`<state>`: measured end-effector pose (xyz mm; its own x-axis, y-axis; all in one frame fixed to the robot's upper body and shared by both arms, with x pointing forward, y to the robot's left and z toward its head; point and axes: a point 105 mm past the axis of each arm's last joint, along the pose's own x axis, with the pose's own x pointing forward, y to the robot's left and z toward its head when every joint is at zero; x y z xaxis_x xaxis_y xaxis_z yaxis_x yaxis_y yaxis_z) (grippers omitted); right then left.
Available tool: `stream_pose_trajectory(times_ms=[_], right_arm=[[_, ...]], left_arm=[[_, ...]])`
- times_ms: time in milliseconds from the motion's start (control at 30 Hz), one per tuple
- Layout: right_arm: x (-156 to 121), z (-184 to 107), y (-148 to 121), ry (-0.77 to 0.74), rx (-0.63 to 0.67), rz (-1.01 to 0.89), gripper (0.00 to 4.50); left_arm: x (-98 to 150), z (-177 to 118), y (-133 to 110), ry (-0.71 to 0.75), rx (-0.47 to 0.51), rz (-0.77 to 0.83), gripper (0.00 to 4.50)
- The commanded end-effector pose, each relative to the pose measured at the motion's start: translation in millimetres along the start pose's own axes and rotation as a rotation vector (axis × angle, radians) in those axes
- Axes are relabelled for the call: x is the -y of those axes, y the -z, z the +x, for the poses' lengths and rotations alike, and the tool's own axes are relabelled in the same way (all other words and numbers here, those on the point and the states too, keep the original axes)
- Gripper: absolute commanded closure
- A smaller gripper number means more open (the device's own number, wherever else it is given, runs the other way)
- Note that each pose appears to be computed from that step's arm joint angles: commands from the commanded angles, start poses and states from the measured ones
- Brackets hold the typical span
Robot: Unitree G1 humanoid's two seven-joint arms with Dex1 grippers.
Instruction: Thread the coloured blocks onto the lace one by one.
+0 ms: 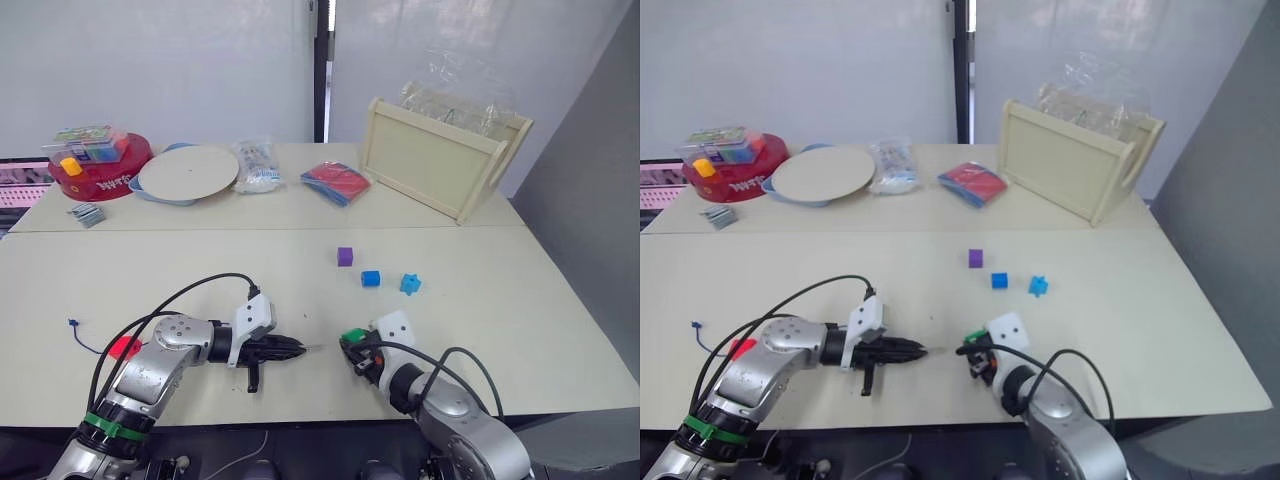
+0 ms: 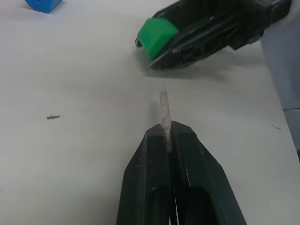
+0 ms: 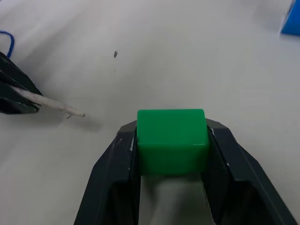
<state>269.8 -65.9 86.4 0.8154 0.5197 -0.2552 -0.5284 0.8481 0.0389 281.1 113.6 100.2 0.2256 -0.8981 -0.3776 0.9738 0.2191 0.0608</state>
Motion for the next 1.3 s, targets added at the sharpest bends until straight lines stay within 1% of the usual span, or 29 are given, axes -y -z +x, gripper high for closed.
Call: stream_pose_trajectory(times_ms=[33, 100, 167, 333, 367, 400, 467, 533, 600, 667, 800, 967, 1100, 1167, 1300], right_arm=[[-1.6, 4.0, 2.9, -0.009, -0.009, 0.006, 3.30], [-5.0, 4.9, 0.9, -0.027, -0.001, 0.008, 3.30], [-5.6, 3.3, -2.6, -0.038, 0.010, 0.003, 2.22], [-4.4, -9.0, -26.2, -0.136, 0.068, -0.055, 0.52], [-4.6, -12.4, -30.9, -0.186, 0.069, -0.084, 0.18], [-4.5, -16.4, -33.7, -0.282, 0.049, -0.147, 0.01], [-5.5, -22.4, -35.2, -0.432, 0.001, -0.228, 0.01], [-7.5, -24.0, -35.0, -0.522, -0.026, -0.265, 0.01], [-8.2, -20.1, -38.2, -0.626, -0.042, -0.306, 0.01], [0.2, -9.3, -43.0, -0.695, -0.048, -0.372, 0.01], [10.6, 2.7, -39.5, -0.854, -0.083, -0.509, 0.01], [24.0, 17.6, -34.2, -0.944, -0.111, -0.621, 0.01], [32.2, 25.1, -32.5, -0.963, -0.113, -0.679, 0.01], [33.1, 27.0, -33.0, -0.968, -0.097, -0.675, 0.54], [34.0, 26.2, -28.8, -0.976, -0.090, -0.673, 1.86]], left_arm=[[0.4, -2.2, -13.1, 0.000, 0.024, 0.041, 4.50], [0.5, -3.1, -12.9, -0.004, 0.023, 0.039, 4.50], [0.6, -3.9, -12.6, -0.009, 0.022, 0.037, 4.50], [3.1, -6.9, -10.2, -0.021, 0.019, 0.026, 4.50], [3.4, -7.3, -9.7, -0.023, 0.018, 0.024, 4.50], [3.8, -8.1, -9.4, -0.026, 0.017, 0.023, 4.50], [3.8, -8.8, -9.3, -0.028, 0.016, 0.022, 4.50], [3.1, -8.5, -9.6, -0.029, 0.015, 0.023, 4.50], [3.0, -8.2, -10.2, -0.028, 0.013, 0.025, 4.50], [4.4, -8.1, -10.7, -0.023, 0.012, 0.027, 4.50], [9.1, -9.2, -11.6, -0.014, 0.015, 0.019, 4.50], [13.8, -11.7, -11.9, -0.015, 0.005, 0.017, 4.50], [17.7, -11.9, -13.5, -0.014, 0.004, 0.016, 4.50], [20.3, -11.3, -14.7, -0.008, 0.008, 0.006, 4.50], [19.4, -11.1, -15.1, -0.018, 0.005, 0.000, 4.50]])
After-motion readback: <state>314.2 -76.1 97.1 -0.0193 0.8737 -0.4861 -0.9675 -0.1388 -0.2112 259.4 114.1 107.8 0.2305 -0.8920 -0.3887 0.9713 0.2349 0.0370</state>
